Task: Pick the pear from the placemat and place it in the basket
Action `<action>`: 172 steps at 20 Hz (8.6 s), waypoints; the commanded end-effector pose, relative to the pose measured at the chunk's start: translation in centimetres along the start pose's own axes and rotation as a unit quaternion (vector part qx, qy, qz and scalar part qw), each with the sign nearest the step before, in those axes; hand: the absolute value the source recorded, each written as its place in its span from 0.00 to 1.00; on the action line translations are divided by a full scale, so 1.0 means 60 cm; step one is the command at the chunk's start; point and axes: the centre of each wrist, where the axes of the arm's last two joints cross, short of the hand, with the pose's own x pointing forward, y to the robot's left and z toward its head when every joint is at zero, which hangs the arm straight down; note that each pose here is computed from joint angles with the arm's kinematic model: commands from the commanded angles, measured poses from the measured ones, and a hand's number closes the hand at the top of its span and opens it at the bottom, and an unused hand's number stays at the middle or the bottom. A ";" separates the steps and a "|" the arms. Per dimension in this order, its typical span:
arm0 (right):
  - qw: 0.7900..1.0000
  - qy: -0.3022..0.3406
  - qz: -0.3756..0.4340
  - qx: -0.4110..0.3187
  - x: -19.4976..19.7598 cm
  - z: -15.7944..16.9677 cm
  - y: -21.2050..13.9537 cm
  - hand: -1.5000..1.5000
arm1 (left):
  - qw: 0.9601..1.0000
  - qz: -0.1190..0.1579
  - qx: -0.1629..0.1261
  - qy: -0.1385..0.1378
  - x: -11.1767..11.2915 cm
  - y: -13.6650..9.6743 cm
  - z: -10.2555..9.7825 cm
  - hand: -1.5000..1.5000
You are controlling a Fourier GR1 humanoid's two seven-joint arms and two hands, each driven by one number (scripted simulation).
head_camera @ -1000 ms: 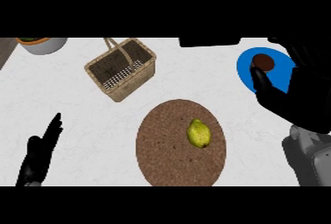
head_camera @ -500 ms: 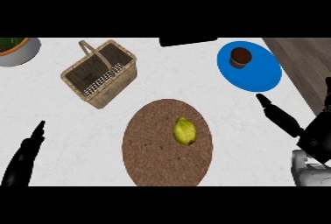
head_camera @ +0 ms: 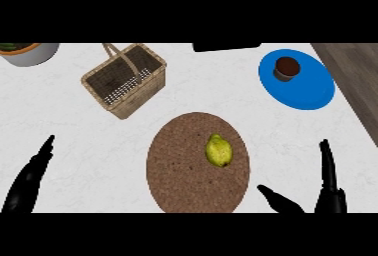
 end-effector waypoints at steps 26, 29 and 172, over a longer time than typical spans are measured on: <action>0.989 0.102 0.104 -0.025 0.214 0.198 0.031 0.00 | 0.998 -0.020 -0.045 -0.031 0.053 -0.066 -0.028 0.50; 0.988 0.095 0.115 -0.036 0.234 0.172 0.023 0.00 | 0.998 -0.015 -0.049 -0.030 0.053 -0.062 -0.043 0.50; 0.909 0.179 0.338 -0.167 0.684 -0.336 0.163 1.00 | 0.991 -0.040 -0.102 -0.076 0.126 -0.106 -0.054 0.50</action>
